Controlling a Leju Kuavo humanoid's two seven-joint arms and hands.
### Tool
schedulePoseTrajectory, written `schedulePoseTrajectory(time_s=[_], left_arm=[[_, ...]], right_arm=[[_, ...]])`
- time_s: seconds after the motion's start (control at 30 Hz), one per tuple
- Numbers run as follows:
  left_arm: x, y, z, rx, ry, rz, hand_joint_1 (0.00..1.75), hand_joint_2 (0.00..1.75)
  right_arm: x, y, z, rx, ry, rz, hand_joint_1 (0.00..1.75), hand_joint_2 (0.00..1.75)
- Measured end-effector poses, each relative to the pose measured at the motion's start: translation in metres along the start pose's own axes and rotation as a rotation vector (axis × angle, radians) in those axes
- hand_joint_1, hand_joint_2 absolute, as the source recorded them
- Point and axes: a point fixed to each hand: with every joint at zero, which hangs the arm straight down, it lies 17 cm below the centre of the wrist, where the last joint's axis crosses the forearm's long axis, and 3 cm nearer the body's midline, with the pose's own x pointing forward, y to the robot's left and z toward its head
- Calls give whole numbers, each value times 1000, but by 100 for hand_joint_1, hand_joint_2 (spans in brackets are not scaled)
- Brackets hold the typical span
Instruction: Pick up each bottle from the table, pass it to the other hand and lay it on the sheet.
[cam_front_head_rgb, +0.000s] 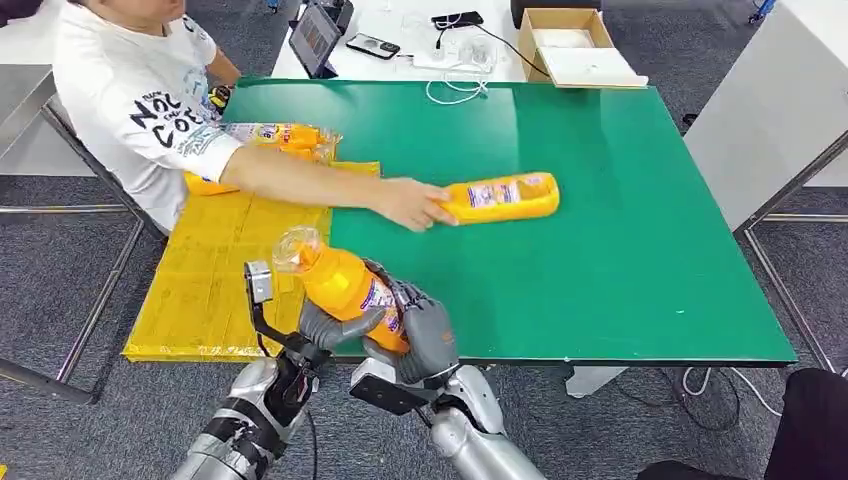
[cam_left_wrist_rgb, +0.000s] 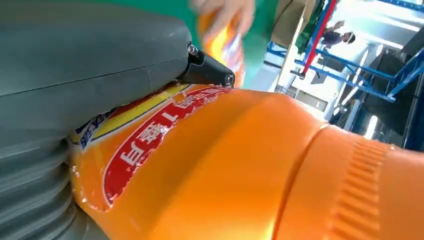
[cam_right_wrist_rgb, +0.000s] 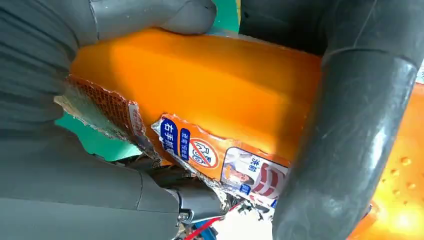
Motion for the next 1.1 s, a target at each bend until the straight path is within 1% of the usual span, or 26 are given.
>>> schedulePoseTrajectory(time_s=[0.2, 0.23, 0.27, 0.33, 0.37, 0.47, 0.6, 0.67, 0.77, 0.87, 1.1], left_arm=[[-1, 1, 0, 13, 0, -5, 175, 175], [0, 1, 1, 14, 0, -5, 175, 175], [-1, 2, 1, 18, 0, -7, 175, 175], [0, 3, -1, 27, -1, -18, 175, 175], [0, 4, -2, 35, -4, -26, 175, 175], [2, 7, -6, 68, -12, -88, 175, 175], [10, 17, -12, 135, -46, -283, 175, 175], [22, 21, -15, 182, -93, -348, 175, 175], [53, 36, -26, 267, -170, -442, 175, 175], [74, 48, -31, 299, -210, -474, 175, 175], [84, 52, -33, 313, -231, -489, 175, 175]], right_arm=[[-2, 2, 1, 5, 7, 2, 175, 175], [-2, 2, 1, 6, 8, 2, 84, 175], [-2, 2, 1, 6, 9, 2, 0, 175], [-3, 3, 2, 7, 13, 4, 0, 175], [-3, 2, 2, 3, 15, 6, 0, 0], [-7, 2, 3, -1, 33, -2, 0, 0], [-3, -3, 0, -16, 47, -73, 0, 0], [7, -16, -7, -48, 26, -112, 0, 0], [21, -28, -9, -76, -7, -132, 0, 0], [30, -35, -9, -98, -25, -143, 0, 0], [39, -44, -9, -120, -49, -144, 0, 0]])
